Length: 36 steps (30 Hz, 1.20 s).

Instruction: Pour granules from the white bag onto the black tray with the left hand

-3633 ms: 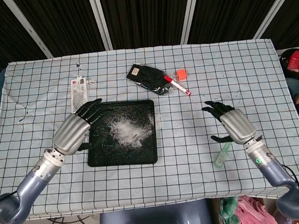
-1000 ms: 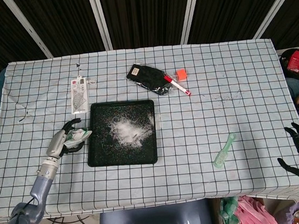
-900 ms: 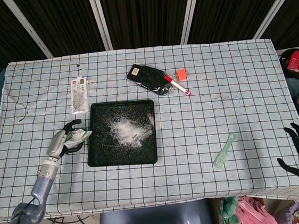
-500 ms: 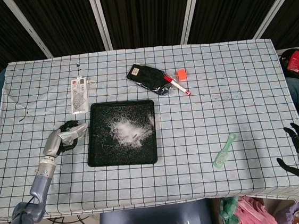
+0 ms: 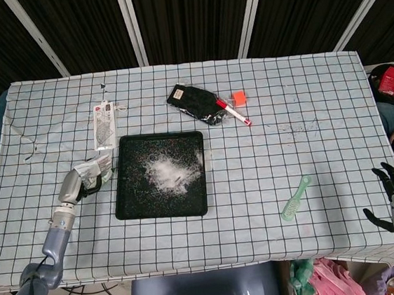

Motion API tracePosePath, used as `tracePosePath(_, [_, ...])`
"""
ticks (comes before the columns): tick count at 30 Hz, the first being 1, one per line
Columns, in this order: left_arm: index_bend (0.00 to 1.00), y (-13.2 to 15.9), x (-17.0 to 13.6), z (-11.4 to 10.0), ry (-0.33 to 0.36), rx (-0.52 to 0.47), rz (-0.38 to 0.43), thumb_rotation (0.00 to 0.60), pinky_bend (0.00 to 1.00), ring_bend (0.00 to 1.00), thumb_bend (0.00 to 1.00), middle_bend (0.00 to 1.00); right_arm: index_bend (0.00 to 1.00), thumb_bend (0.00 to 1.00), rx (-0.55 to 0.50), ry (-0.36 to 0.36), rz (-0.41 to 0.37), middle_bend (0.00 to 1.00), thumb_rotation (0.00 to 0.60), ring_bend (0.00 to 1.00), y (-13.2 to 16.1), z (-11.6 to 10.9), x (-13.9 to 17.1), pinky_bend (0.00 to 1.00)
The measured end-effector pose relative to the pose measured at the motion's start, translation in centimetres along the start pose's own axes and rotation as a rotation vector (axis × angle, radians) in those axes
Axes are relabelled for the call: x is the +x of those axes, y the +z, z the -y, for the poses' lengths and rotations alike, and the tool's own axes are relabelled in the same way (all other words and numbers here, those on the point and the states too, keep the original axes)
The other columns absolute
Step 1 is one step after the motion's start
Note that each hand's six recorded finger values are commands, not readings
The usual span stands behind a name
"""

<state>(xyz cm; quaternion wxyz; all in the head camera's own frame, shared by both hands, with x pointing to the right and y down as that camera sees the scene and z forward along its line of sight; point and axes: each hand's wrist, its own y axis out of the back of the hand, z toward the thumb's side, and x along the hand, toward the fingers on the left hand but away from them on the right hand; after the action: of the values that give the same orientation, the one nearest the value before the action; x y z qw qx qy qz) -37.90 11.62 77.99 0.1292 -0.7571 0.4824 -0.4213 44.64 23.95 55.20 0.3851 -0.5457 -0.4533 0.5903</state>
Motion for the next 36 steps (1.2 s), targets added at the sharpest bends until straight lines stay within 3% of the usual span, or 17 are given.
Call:
tracePosePath(6, [0.39,0.8,0.0,-0.4,0.028,-0.015,0.036,0.6,0.55,0.36,0.66,0.44,0.16,0.13,0.007,-0.009,0.006,0.1,0.6,0.14,-0.2,-0.2,0.0,0.32])
tracePosePath(12, [0.42,0.6,-0.3,-2.0,0.059,-0.005,0.049,0.6,0.59,0.39,0.7,0.47,0.16,0.13,0.003,-0.017,0.007,0.1,0.6,0.14,-0.2,-0.5,0.0,0.32])
tracePosePath(21, [0.42,1.4,-0.7,-5.2,0.086,0.086,0.11,0.6,0.59,0.4,0.73,0.49,0.16,0.13,0.001,-0.017,0.011,0.1,0.6,0.14,-0.3,-0.5,0.0,0.32])
tracePosePath(27, [0.43,3.9,-0.3,-6.0,0.054,0.134,0.189,0.6,0.59,0.4,0.73,0.49,0.16,0.13,0.0,-0.013,0.013,0.1,0.6,0.14,-0.3,-0.4,0.0,0.32])
tracePosePath(36, [0.48,10.4,0.1,-5.9,-0.064,0.245,0.296,0.6,0.6,0.43,0.76,0.52,0.16,0.13,-0.002,-0.017,0.02,0.1,0.6,0.14,-0.6,-0.5,0.0,0.32])
